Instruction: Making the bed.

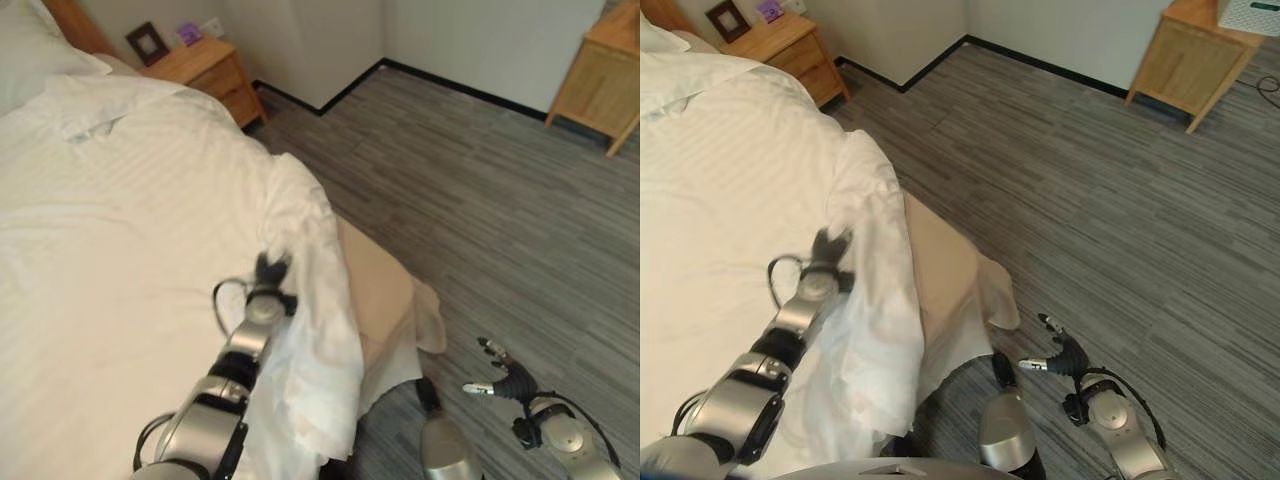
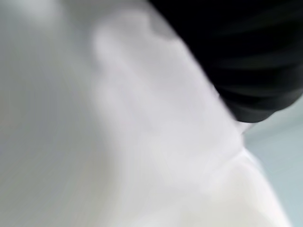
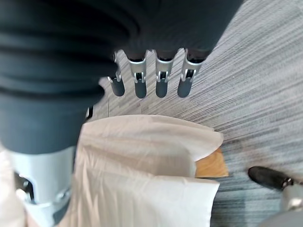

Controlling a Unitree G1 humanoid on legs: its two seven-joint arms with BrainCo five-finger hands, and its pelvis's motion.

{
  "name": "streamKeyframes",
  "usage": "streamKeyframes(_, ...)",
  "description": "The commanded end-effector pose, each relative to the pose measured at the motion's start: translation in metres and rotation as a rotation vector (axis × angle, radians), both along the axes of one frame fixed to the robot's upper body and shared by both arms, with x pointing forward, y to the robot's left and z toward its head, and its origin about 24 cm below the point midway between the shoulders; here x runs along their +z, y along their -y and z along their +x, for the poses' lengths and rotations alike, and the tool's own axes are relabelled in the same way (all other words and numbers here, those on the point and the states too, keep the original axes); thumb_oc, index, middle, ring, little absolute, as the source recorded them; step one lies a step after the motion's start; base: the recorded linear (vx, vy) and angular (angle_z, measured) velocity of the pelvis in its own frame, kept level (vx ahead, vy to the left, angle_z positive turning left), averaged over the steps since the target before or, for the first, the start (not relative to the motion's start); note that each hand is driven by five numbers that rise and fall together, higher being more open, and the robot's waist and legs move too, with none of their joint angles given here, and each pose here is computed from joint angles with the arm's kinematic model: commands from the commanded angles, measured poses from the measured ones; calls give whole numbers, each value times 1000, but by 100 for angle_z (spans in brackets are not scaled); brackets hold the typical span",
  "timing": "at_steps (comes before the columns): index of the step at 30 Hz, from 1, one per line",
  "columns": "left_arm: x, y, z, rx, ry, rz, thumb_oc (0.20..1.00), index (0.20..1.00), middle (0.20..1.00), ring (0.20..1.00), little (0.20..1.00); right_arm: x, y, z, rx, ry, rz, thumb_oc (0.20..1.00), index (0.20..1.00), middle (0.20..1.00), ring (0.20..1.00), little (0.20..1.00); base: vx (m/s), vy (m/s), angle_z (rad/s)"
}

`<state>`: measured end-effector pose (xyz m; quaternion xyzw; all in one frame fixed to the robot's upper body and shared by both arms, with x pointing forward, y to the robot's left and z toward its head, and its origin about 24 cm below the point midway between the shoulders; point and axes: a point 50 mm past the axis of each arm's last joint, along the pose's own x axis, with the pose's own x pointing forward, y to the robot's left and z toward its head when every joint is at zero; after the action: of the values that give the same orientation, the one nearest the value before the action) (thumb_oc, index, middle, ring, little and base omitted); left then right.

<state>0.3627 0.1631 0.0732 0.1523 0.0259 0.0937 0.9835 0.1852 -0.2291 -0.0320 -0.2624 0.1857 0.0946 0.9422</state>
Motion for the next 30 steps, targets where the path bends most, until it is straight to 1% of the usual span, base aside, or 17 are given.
streamKeyframes(1, 49, 25, 18, -54, 187, 24, 200, 200, 200, 200, 200, 2, -8, -2, 57, 11, -4, 1000, 1000, 1000, 1000, 1000, 69, -30, -36)
streamKeyframes(3, 53, 41, 18, -104, 202, 20, 200, 200, 200, 200, 200, -2, -8, -5, 55, -8, 0, 1000, 1000, 1000, 1000, 1000, 61, -44, -32)
streamKeyframes(4, 53, 41, 18, -103, 202, 21, 200, 200, 200, 200, 200, -2, -8, -5, 56, -8, 0, 1000, 1000, 1000, 1000, 1000, 57, -51, -52)
streamKeyframes(5, 57, 57, 17, -149, 215, -16, 344, 344, 344, 344, 344, -7, -6, -8, 38, -33, 2, 1000, 1000, 1000, 1000, 1000, 40, -46, -61)
streamKeyframes(6, 58, 63, 17, -170, 220, -38, 1000, 1000, 1000, 1000, 1000, -9, -5, -10, 30, -42, 2, 1000, 1000, 1000, 1000, 1000, 77, -47, -49)
streamKeyframes(8, 66, 79, 12, -236, 258, -103, 1000, 1000, 1000, 1000, 1000, -13, -2, -12, 9, -65, -1, 1000, 1000, 1000, 1000, 1000, 36, -37, -18)
streamKeyframes(11, 79, 110, -1, -403, 330, -65, 1000, 1000, 1000, 1000, 1000, -25, 6, -23, -24, -129, -13, 1000, 1000, 1000, 1000, 1000, 36, -32, -42)
streamKeyframes(12, 79, 110, -1, -403, 330, -65, 1000, 1000, 1000, 1000, 1000, -25, 6, -23, -24, -129, -13, 1000, 1000, 1000, 1000, 1000, 63, -40, -48)
streamKeyframes(13, 83, 126, -6, -480, 361, 25, 1000, 1000, 1000, 1000, 1000, -33, 10, -30, -37, -174, -36, 1000, 1000, 1000, 1000, 1000, 45, -25, -26)
streamKeyframes(14, 83, 127, -7, -481, 361, 26, 1000, 1000, 1000, 1000, 1000, -33, 10, -30, -37, -174, -36, 1000, 1000, 1000, 1000, 1000, 62, -54, -15)
streamKeyframes(15, 84, 142, -9, -523, 368, 88, 1000, 1000, 1000, 1000, 1000, -39, 14, -32, -51, -202, -48, 1000, 1000, 1000, 1000, 1000, 21, -44, -8)
streamKeyframes(17, 84, 148, -8, -535, 364, 104, 1000, 1000, 1000, 1000, 1000, -40, 15, -32, -51, -210, -52, 1000, 1000, 1000, 1000, 1000, 10, -44, -10)
streamKeyframes(18, 83, 159, -8, -550, 353, 127, 1000, 1000, 1000, 1000, 1000, -38, 16, -25, -46, -198, -65, 1000, 1000, 1000, 1000, 1000, -3, -37, -11)
streamKeyframes(23, 90, 163, 2, -515, 354, 191, 1000, 1000, 1000, 1000, 1000, -37, 15, -29, -43, -193, -41, 1000, 1000, 1000, 1000, 1000, 17, -28, -7)
streamKeyframes(28, 134, 161, 5, -466, 540, 284, 1000, 1000, 1000, 1000, 1000, -41, 24, -34, -136, -177, -57, 1000, 1000, 1000, 1000, 1000, 10, -11, 1)
streamKeyframes(29, 134, 161, 5, -466, 541, 285, 1000, 1000, 1000, 1000, 1000, -41, 24, -34, -136, -176, -57, 1000, 1000, 1000, 1000, 1000, 18, -53, 8)
streamKeyframes(30, 156, 165, 3, -450, 638, 326, 1000, 1000, 1000, 1000, 1000, -39, 27, -31, -154, -154, -65, 1000, 1000, 1000, 1000, 1000, 18, -52, 18)
